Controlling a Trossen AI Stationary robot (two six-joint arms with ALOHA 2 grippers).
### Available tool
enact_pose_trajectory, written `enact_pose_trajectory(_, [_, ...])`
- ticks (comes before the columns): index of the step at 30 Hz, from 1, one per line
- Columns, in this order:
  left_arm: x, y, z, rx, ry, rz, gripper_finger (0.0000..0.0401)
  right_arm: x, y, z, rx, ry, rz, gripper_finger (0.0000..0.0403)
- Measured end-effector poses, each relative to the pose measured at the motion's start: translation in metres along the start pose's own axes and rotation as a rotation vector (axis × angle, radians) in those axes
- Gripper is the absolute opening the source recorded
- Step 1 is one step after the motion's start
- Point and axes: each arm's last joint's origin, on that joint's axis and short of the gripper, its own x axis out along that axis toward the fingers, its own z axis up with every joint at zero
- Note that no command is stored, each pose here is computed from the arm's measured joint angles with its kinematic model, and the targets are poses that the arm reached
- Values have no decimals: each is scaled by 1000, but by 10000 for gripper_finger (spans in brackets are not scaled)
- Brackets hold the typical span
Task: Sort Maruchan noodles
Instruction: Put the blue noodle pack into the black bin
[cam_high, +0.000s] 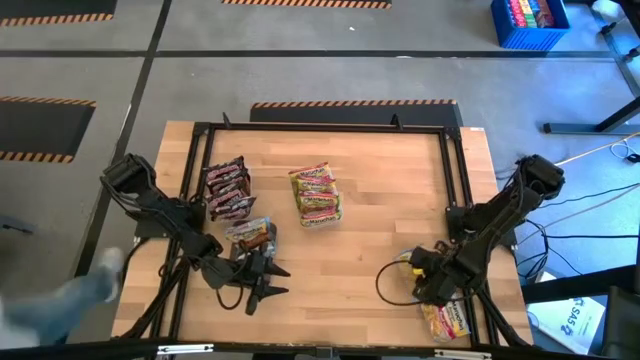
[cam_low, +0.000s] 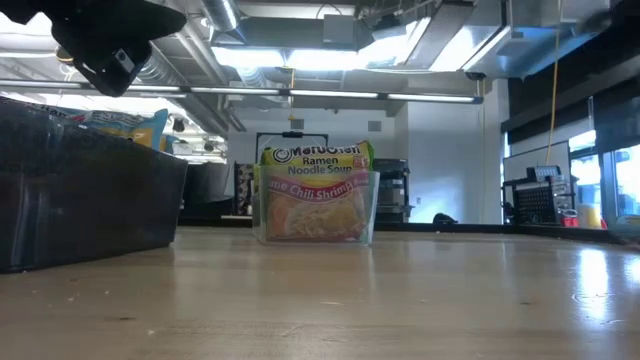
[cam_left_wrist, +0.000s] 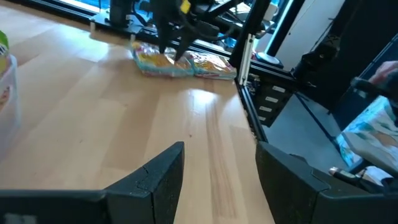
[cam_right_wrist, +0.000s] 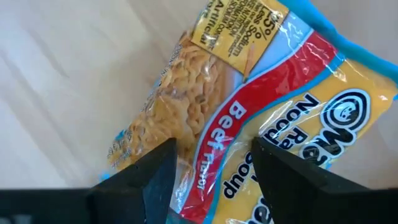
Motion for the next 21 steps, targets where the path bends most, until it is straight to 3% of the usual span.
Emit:
enact_pose_trajectory(8, [1,2,1,4,-3,9,192,19,18,23,-167,-132,83,209])
enact_pose_trajectory(12, [2,3,1,3,-5,11,192,26,33,38,-254,-239,198,209])
enact_pose_trajectory(18, [8,7,8,1,-7,9,192,20,49,60,-348,-412,356,209])
enact_pose_trajectory(21, [17,2,14,36,-11,-20,192,14,51,62,-379,-453,379,209])
